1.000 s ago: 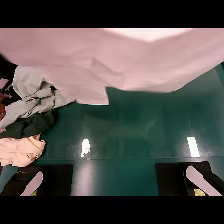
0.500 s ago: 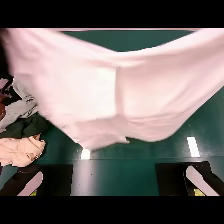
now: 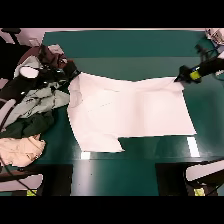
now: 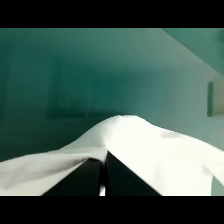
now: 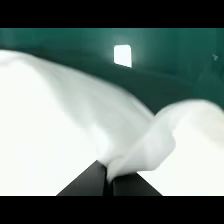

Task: Fold the shirts.

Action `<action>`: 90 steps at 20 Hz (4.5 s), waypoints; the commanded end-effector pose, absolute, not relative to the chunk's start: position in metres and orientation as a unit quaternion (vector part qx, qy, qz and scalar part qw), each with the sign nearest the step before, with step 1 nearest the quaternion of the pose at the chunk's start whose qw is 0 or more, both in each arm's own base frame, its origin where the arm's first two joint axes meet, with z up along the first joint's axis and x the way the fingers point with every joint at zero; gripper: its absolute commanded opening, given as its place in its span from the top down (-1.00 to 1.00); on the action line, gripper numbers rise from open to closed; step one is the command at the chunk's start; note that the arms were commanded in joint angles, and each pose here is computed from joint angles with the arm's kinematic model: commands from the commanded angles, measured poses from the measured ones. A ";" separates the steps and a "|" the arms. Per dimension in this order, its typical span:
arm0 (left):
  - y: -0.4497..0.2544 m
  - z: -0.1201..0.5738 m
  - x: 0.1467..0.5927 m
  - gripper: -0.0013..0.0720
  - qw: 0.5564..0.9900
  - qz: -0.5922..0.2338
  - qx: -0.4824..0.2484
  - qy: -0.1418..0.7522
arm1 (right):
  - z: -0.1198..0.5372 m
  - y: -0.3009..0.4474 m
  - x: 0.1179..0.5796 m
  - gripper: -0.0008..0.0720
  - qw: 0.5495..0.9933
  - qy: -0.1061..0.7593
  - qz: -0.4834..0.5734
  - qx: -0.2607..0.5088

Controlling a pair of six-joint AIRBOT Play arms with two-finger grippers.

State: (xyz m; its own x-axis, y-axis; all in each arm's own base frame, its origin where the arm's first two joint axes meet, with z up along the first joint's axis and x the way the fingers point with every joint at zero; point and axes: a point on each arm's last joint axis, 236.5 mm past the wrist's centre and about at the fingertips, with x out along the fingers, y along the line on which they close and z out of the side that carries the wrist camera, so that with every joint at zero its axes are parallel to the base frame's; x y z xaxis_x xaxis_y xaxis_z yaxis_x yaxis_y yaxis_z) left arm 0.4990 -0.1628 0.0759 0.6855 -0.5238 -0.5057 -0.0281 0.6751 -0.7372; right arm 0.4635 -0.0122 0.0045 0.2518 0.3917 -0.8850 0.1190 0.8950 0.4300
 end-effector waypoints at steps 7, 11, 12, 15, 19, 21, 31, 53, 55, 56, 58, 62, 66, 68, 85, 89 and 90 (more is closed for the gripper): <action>-0.138 0.052 0.550 0.89 0.881 -0.097 -0.344 0.310 | -0.042 -0.077 0.498 0.93 0.777 0.586 0.029 0.227; -0.134 0.041 0.554 0.89 0.882 -0.087 -0.343 0.311 | -0.012 -0.095 0.533 0.92 0.810 0.541 0.028 0.224; -0.137 0.034 0.554 0.84 0.879 -0.088 -0.343 0.320 | -0.009 -0.097 0.539 0.91 0.814 0.536 0.030 0.221; -0.140 0.016 0.556 0.24 0.871 -0.084 -0.349 0.336 | -0.009 -0.091 0.550 0.56 0.808 0.542 0.050 0.225; -0.137 0.029 0.576 0.24 0.880 -0.084 -0.349 0.312 | -0.008 -0.099 0.557 0.02 0.813 0.536 0.048 0.222; -0.142 0.051 0.584 0.24 0.885 -0.101 -0.342 0.298 | 0.000 -0.114 0.551 -0.08 0.816 0.532 0.037 0.225; -0.135 0.057 0.443 0.24 0.817 -0.195 -0.123 0.529 | 0.075 -0.177 0.434 -0.15 0.802 0.511 -0.027 0.309; -0.175 -0.032 0.162 -0.75 0.652 -0.255 -0.266 0.663 | 0.055 -0.039 0.316 -0.30 0.764 0.593 0.030 0.253; -0.175 -0.037 0.167 -0.75 0.664 -0.253 -0.267 0.651 | 0.060 -0.035 0.315 -0.30 0.764 0.591 0.036 0.256; -0.175 -0.038 0.168 -0.75 0.666 -0.252 -0.267 0.650 | 0.063 -0.034 0.315 -0.30 0.767 0.588 0.037 0.256; -0.173 -0.041 0.170 -0.75 0.671 -0.249 -0.266 0.646 | 0.066 -0.034 0.314 -0.30 0.770 0.584 0.037 0.254; -0.171 -0.055 0.170 -0.75 0.675 -0.232 -0.279 0.643 | 0.075 -0.034 0.314 -0.30 0.782 0.571 0.035 0.248; -0.191 -0.053 0.169 -0.48 0.680 -0.259 -0.276 0.628 | 0.078 -0.033 0.313 -0.30 0.786 0.567 0.035 0.246; -0.205 -0.055 0.173 -0.48 0.695 -0.265 -0.266 0.613 | 0.078 -0.033 0.312 -0.30 0.785 0.568 0.036 0.246; -0.257 0.065 0.243 0.89 0.727 -0.315 -0.303 0.529 | 0.033 -0.063 0.261 -0.59 0.738 0.646 -0.035 0.193; -0.252 0.081 0.260 0.89 0.749 -0.298 -0.301 0.509 | -0.017 -0.065 0.223 -0.64 0.692 0.696 -0.055 0.184; -0.251 0.081 0.260 0.89 0.748 -0.294 -0.305 0.511 | -0.026 -0.073 0.215 -0.65 0.684 0.706 -0.069 0.170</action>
State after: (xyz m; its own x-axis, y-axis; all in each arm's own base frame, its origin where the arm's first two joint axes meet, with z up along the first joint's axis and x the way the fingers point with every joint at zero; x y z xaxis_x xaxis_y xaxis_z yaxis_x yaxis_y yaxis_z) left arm 0.2490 -0.2553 0.0713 0.2641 -0.7712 -0.5792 0.1467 0.6257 -0.7661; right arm 0.2409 -0.0592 0.0016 0.0843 0.2098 -0.9741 0.3229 0.9191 0.2259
